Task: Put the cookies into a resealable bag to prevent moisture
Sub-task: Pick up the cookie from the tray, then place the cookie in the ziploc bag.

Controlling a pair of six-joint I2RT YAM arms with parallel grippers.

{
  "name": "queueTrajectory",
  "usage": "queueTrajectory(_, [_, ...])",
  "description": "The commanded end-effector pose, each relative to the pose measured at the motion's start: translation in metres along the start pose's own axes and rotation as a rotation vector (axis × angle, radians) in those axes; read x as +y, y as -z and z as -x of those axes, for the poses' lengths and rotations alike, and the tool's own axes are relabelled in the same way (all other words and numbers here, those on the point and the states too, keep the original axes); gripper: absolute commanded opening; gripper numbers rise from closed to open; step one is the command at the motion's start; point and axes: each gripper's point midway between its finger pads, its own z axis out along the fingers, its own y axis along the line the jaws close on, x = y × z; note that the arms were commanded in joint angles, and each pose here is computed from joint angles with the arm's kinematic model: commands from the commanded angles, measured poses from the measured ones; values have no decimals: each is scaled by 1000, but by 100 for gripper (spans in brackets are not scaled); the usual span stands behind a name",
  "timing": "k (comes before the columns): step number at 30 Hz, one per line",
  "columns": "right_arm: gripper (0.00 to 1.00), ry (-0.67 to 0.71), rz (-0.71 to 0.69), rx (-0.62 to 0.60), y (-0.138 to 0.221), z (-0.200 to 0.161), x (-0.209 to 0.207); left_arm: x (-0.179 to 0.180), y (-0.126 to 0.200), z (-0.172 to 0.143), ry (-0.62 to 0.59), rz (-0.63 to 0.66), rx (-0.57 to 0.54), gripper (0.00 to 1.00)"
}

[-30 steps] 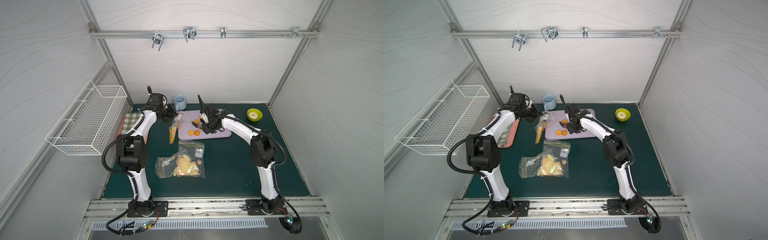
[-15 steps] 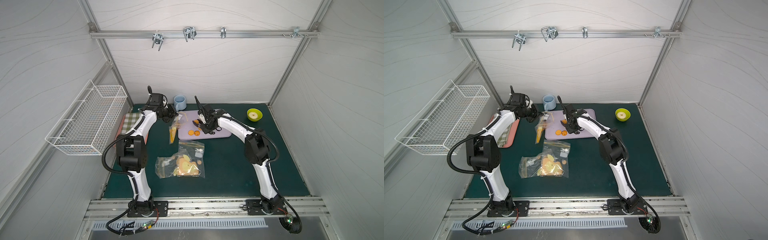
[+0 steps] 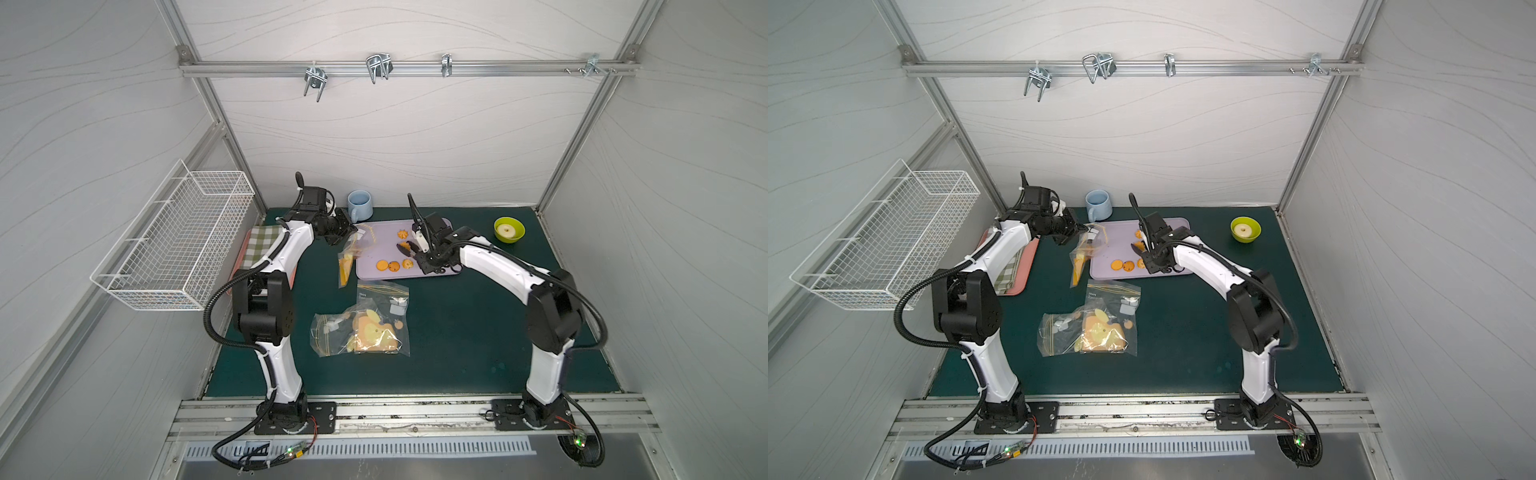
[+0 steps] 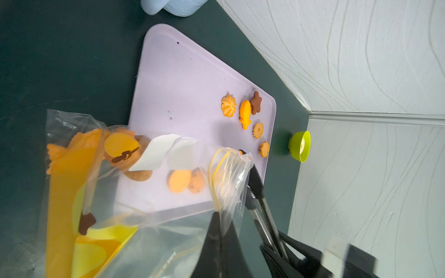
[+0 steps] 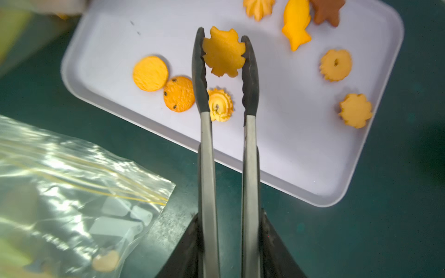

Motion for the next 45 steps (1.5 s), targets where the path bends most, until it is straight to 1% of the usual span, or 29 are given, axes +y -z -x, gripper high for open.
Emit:
queueTrajectory(1, [38,-14,107,-188,47,35,17,-17,-2,3,-33,-48,-4,0])
queueTrajectory(3, [38,-12,135,-215,58,38,23,-19,-3,0,-43,-47,4,0])
queueTrajectory(7, [38,-16,180,-243,69,47,30,-22,-7,-6,-51,-45,19,0])
queueTrajectory(11, [38,7,302,-258,75,53,53,-24,-9,-9,-60,-50,30,0])
queueTrajectory(19, [38,31,368,-211,58,57,75,-28,-8,-9,-68,-60,29,0])
queueTrajectory(24, [40,38,365,-180,45,53,81,-28,-8,-9,-68,-61,30,0])
queueTrajectory(29, [51,33,367,-177,44,53,82,-29,-7,-8,-67,-63,29,0])
queueTrajectory(35, [51,24,360,-203,51,55,80,-29,-6,-8,-70,-63,26,0])
queueTrajectory(40, [49,-26,295,-291,76,55,58,-27,-5,-7,-65,-59,23,0])
queueTrajectory(43, [48,-81,234,-322,91,41,34,-27,-3,-5,-64,-57,19,0])
queueTrajectory(45, [48,-119,165,-318,99,27,15,-26,-2,-4,-62,-54,15,0])
